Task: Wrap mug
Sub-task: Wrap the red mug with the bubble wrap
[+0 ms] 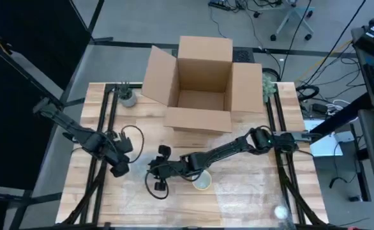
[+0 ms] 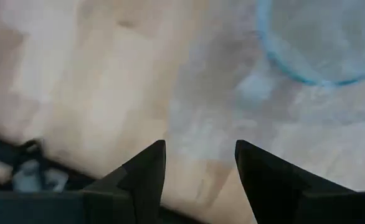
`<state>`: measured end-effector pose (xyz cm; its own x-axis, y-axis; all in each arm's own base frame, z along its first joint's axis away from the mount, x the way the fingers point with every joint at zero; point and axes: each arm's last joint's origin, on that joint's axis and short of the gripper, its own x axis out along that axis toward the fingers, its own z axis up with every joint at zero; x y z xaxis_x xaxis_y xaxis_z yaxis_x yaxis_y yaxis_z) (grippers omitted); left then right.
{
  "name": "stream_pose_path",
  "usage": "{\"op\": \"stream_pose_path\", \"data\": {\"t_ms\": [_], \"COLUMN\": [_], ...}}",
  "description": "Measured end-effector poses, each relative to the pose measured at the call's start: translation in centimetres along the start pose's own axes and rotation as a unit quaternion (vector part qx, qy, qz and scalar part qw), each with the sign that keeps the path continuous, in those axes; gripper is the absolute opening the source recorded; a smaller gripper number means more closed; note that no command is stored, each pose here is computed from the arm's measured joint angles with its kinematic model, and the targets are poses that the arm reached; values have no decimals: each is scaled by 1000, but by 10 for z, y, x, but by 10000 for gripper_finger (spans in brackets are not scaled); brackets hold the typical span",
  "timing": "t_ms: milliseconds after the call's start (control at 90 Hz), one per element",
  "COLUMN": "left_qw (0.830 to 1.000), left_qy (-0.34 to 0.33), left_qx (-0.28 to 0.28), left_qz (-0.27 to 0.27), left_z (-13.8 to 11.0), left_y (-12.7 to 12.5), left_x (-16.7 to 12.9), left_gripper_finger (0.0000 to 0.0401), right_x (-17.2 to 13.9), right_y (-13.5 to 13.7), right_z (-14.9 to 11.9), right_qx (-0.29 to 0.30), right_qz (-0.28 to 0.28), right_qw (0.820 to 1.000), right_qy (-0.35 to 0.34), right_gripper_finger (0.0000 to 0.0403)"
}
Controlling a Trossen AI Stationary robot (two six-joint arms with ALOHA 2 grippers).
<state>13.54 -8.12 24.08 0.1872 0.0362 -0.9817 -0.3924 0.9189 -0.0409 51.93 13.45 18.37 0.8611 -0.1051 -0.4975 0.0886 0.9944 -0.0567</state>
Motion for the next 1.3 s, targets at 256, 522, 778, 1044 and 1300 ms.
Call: {"op": "stream_pose_path", "data": {"t_ms": [256,522,778,1044,1300], "left_qw": [995,995,996,997,997], "left_qy": [-84,-92,-83,-72,-78], "left_qx": [8,-2,-12,8,16], "left_qz": [-59,-45,-21,10,-7], "left_z": [10,17,29,36,38], "left_y": [-12,-18,-29,-39,-41], "left_x": [3,21,43,65,65], "left_gripper_finger": [183,183,183,183,183], "right_x": [0,1,1,1,-6], "right_y": [0,-1,0,1,-2], "right_z": [0,0,0,0,5], "right_qx": [0,0,0,-9,-34], "right_qz": [0,0,2,5,1], "right_qw": [1000,1000,1000,1000,999], "right_qy": [0,-4,-5,-5,3], "right_gripper_finger": [102,102,102,102,102]}}
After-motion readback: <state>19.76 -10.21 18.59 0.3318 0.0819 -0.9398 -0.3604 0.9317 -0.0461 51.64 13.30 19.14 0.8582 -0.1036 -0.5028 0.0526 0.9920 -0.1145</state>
